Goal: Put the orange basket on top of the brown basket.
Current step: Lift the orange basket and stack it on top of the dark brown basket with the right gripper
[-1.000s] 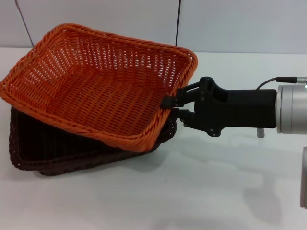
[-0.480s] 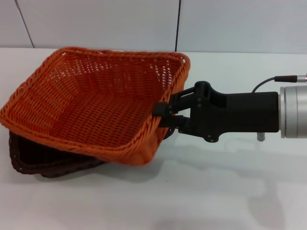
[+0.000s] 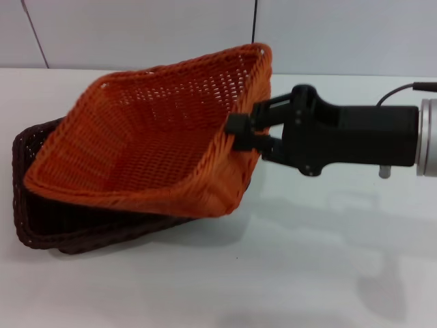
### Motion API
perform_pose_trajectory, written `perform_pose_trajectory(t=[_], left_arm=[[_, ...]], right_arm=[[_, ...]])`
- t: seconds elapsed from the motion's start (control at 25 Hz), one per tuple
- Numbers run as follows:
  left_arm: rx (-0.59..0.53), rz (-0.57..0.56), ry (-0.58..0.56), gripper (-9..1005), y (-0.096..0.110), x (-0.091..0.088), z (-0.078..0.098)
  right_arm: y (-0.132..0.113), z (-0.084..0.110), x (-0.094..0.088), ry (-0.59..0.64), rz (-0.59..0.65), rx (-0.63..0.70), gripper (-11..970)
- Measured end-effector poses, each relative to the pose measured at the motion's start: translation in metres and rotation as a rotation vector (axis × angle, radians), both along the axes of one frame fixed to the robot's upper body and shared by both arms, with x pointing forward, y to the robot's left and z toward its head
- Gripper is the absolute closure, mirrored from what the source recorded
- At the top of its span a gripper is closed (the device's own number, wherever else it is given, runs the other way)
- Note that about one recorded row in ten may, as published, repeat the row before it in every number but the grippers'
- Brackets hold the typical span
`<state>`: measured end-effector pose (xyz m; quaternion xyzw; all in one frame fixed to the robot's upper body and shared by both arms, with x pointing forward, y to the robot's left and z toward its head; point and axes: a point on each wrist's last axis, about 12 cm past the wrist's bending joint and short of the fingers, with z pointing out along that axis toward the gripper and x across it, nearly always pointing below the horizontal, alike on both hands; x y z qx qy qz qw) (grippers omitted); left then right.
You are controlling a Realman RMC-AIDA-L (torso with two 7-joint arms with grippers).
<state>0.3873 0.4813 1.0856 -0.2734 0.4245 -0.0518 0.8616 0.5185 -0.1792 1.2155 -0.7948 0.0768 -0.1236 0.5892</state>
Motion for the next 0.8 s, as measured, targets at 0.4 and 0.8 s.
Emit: perform_pose_trajectory(t=[0.4,0.8], left_arm=[[-0.003,-0.001,-0.002,471,0.0,0.0001,0.0],[-0.008,0.003,-0.004,470,0.001,-0.0014,-0.0001]], right_arm=[[0.0016,-0.0077,-0.0008,0.008,-0.083,0.033,699],[0.003,-0.0087,-0.0069,-0.03,-0.124,0.002,684]])
